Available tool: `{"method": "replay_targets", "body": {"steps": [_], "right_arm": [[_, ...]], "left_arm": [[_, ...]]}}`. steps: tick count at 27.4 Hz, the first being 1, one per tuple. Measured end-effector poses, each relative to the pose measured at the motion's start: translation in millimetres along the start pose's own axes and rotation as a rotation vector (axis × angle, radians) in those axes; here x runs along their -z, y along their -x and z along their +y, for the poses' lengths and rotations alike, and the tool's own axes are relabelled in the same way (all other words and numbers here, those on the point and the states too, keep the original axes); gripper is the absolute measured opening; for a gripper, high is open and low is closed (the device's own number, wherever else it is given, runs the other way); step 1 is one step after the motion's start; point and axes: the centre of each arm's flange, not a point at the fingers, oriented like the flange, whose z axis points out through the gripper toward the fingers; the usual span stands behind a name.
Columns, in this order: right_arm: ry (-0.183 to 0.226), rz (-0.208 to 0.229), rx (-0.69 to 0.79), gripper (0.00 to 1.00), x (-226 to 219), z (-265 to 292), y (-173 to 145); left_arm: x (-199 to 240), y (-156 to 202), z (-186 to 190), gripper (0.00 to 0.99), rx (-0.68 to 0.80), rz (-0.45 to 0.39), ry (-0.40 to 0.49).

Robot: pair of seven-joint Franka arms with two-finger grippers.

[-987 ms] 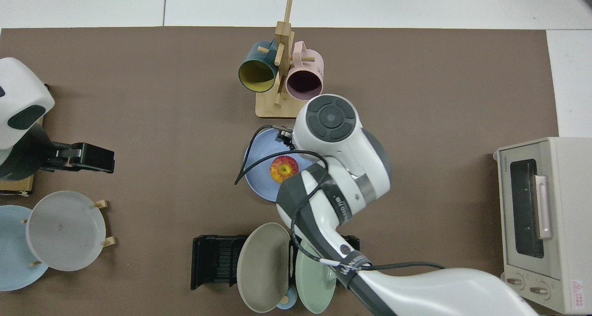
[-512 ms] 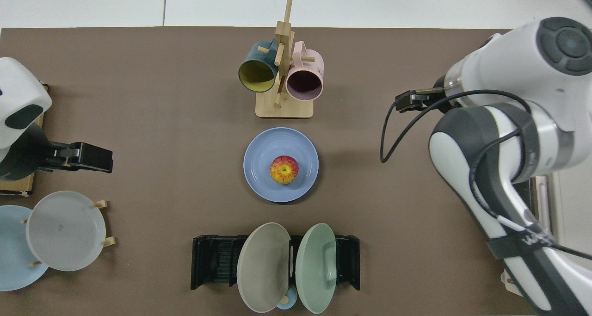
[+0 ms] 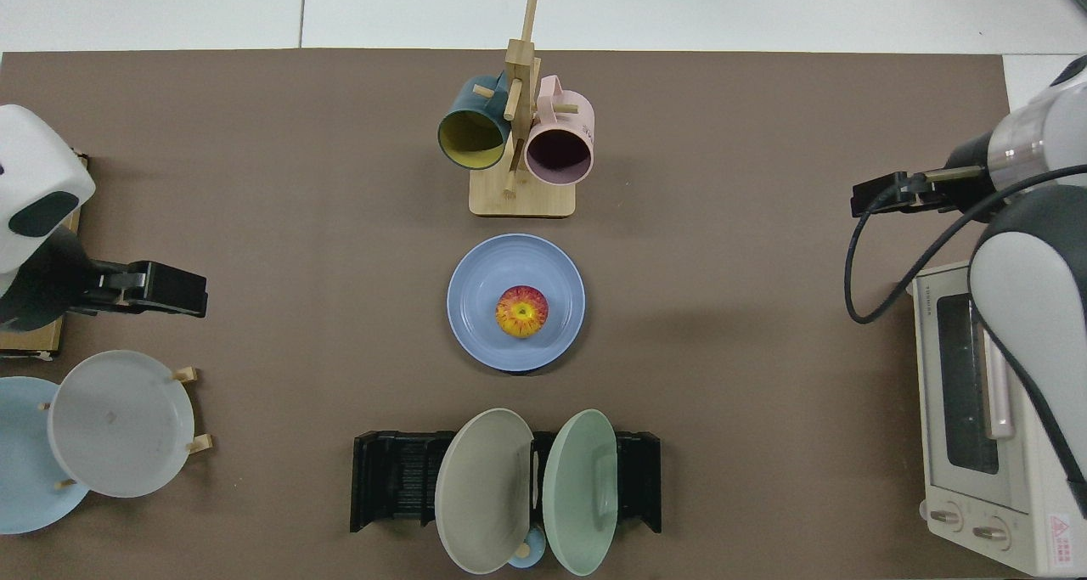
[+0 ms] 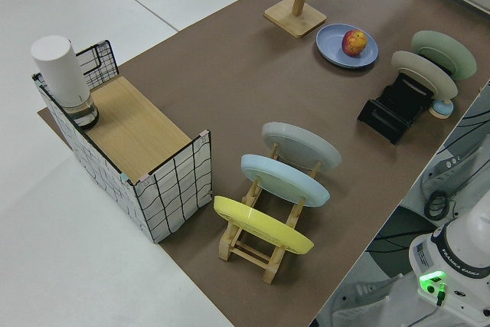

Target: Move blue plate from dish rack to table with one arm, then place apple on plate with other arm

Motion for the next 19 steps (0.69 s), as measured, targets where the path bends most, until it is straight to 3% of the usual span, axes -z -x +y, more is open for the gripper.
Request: {"method": "replay_targets", "body": {"steps": [19], "right_arm": [[0.025,0.004,-0.009,1.0,28.0,10.0,17.5]], "left_arm": [[0.0,0.0,0.0,0.991,0.0,0.0,0.0]]}}
